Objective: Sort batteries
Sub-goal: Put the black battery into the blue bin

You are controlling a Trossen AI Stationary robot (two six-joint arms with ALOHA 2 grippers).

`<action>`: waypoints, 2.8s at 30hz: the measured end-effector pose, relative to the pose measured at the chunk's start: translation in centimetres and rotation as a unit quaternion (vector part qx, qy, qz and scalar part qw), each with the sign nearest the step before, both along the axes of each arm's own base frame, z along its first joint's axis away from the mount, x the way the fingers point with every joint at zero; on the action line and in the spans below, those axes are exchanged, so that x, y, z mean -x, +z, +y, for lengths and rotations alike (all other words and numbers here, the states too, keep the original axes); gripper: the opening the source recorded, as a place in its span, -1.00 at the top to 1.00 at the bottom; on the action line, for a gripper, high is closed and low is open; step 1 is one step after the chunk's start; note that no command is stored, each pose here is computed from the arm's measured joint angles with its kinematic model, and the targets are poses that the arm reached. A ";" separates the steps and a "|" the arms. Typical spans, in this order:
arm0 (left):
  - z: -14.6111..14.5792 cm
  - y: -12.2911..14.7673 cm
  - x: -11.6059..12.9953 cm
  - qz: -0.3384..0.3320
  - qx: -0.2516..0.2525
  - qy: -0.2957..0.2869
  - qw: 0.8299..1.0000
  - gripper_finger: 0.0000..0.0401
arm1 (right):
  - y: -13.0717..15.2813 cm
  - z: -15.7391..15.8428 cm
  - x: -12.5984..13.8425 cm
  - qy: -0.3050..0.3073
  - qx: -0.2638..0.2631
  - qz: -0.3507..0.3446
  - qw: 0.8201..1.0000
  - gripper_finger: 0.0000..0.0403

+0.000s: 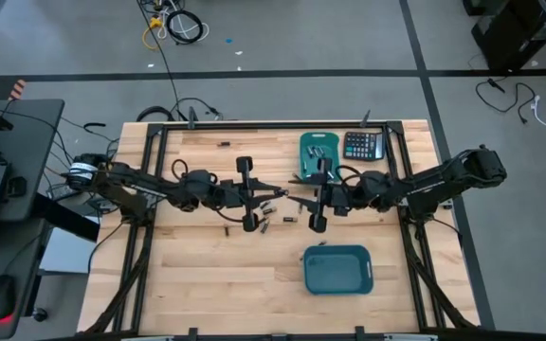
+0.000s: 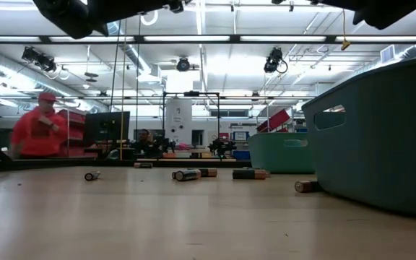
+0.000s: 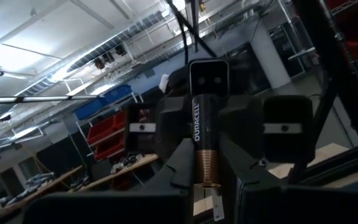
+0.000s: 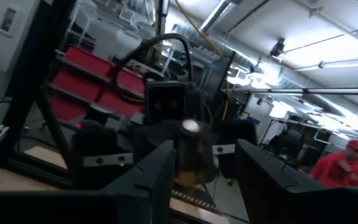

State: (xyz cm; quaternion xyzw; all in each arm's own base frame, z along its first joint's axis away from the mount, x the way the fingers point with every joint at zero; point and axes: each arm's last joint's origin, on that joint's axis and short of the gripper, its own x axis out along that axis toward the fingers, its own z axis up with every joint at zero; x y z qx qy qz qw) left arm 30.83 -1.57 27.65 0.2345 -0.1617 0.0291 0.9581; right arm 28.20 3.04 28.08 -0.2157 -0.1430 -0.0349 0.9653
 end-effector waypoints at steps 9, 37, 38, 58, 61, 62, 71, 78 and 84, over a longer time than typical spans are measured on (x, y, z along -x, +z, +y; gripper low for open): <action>0.6 -0.4 -2.2 0.008 -0.002 0.006 1.000 0.85 | 0.4 -0.7 0.0 0.021 0.010 -0.018 1.000 0.23; 0.5 -0.2 -4.0 -0.014 -0.003 0.006 1.000 0.73 | 0.5 -0.8 0.0 0.017 0.034 -0.023 0.999 0.73; 0.5 -0.2 -4.0 -0.014 -0.004 0.004 1.000 0.71 | 0.5 -0.8 0.0 0.020 0.033 -0.023 0.999 0.79; 0.3 -1.2 -4.3 0.038 0.054 0.003 0.998 0.31 | 1.0 -0.3 0.3 0.013 0.016 -0.045 0.999 0.81; 0.3 -1.7 -4.4 0.064 0.053 0.004 0.997 0.23 | 1.3 0.1 0.6 0.023 -0.004 -0.050 0.998 0.81; 0.3 -1.9 -4.4 0.072 0.053 0.005 0.996 0.22 | 1.5 0.2 0.8 0.021 -0.014 -0.047 0.999 0.81; -0.9 -3.4 -4.0 0.175 0.064 0.138 0.973 0.21 | 2.0 0.5 3.8 0.011 -0.126 0.089 0.988 0.81; -2.3 -3.9 -1.9 0.278 0.030 0.251 0.927 0.21 | 0.0 1.2 5.7 0.024 -0.216 0.243 0.945 0.81; -3.0 -3.4 0.8 0.334 0.015 0.319 0.887 0.21 | -3.5 2.3 6.1 0.011 -0.292 0.392 0.872 0.81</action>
